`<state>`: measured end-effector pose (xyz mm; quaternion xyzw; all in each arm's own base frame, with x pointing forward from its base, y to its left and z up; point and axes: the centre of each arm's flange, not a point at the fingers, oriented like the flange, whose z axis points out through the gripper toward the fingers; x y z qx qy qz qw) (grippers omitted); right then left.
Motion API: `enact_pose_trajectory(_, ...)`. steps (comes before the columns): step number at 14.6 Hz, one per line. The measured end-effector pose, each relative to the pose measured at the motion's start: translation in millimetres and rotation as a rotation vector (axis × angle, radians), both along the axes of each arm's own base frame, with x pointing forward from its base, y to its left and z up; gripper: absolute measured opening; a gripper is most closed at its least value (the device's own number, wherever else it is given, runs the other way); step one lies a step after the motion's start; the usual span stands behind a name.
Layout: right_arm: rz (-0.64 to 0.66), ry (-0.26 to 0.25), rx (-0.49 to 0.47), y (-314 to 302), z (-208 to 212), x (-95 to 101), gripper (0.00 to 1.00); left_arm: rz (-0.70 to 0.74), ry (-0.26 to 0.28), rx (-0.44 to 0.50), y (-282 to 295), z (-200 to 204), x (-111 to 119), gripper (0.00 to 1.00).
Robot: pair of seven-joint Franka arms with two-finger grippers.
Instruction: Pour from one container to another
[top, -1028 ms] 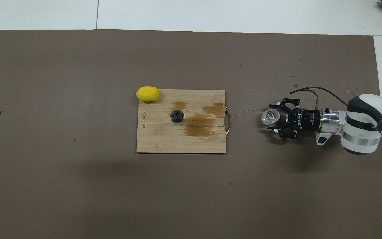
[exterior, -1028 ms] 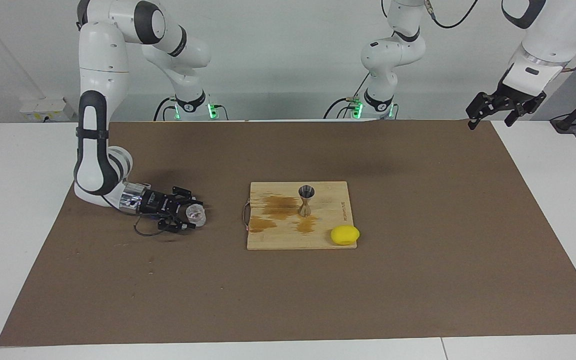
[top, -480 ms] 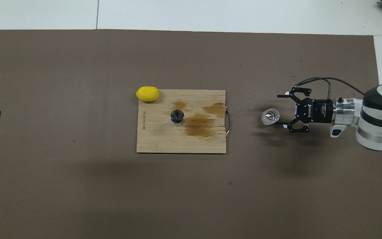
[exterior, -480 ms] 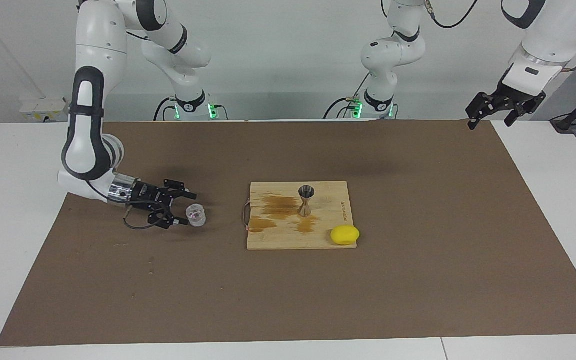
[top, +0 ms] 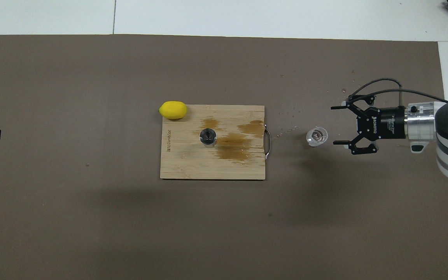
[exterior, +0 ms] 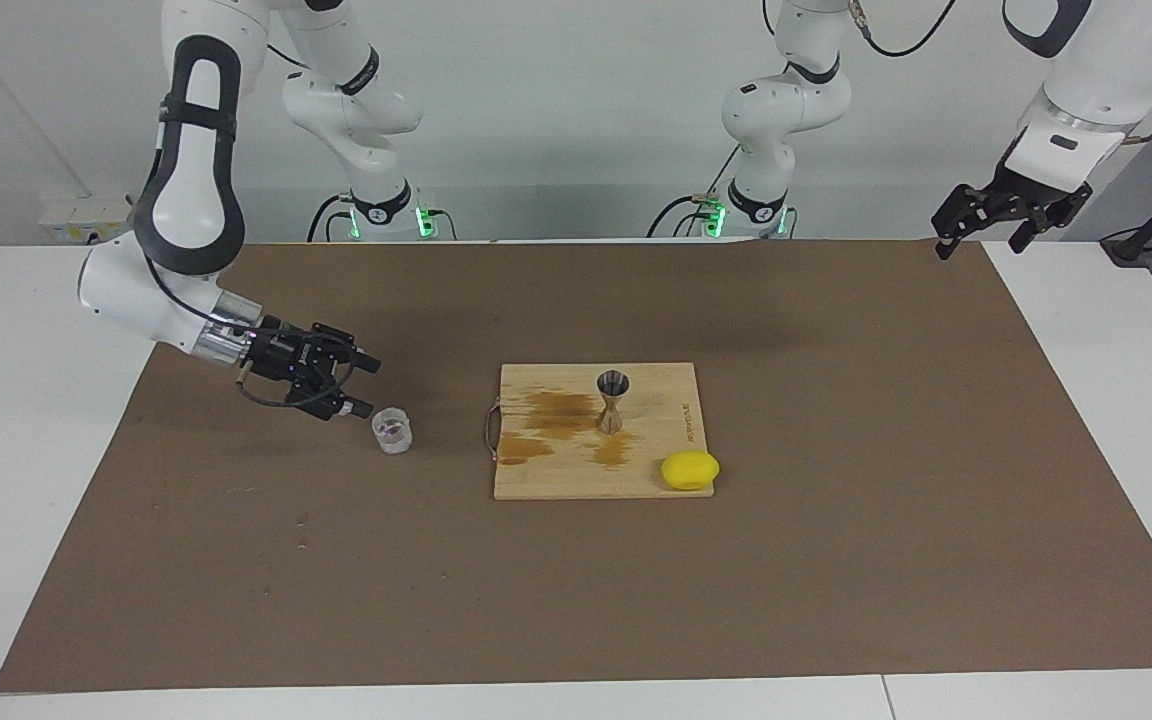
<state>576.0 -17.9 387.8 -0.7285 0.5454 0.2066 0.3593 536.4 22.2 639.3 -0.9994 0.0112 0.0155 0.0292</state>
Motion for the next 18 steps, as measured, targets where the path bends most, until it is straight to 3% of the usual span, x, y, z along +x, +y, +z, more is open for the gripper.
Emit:
enact_pose_trajectory(6,0.168,-0.095,-0.278,-7,52,-8.3,1.00,-0.001,0.000,0.000,-1,0,0,1.00)
enact_pose_trajectory(11,0.412,-0.253,-0.511,-20,96,-9.5,1.00,-0.002,0.000,0.000,-1,0,0,1.00)
enact_pose_trajectory(18,0.762,-0.353,-0.848,-10,150,-10.2,1.00,-0.009,-0.001,0.001,-15,0,0,1.00)
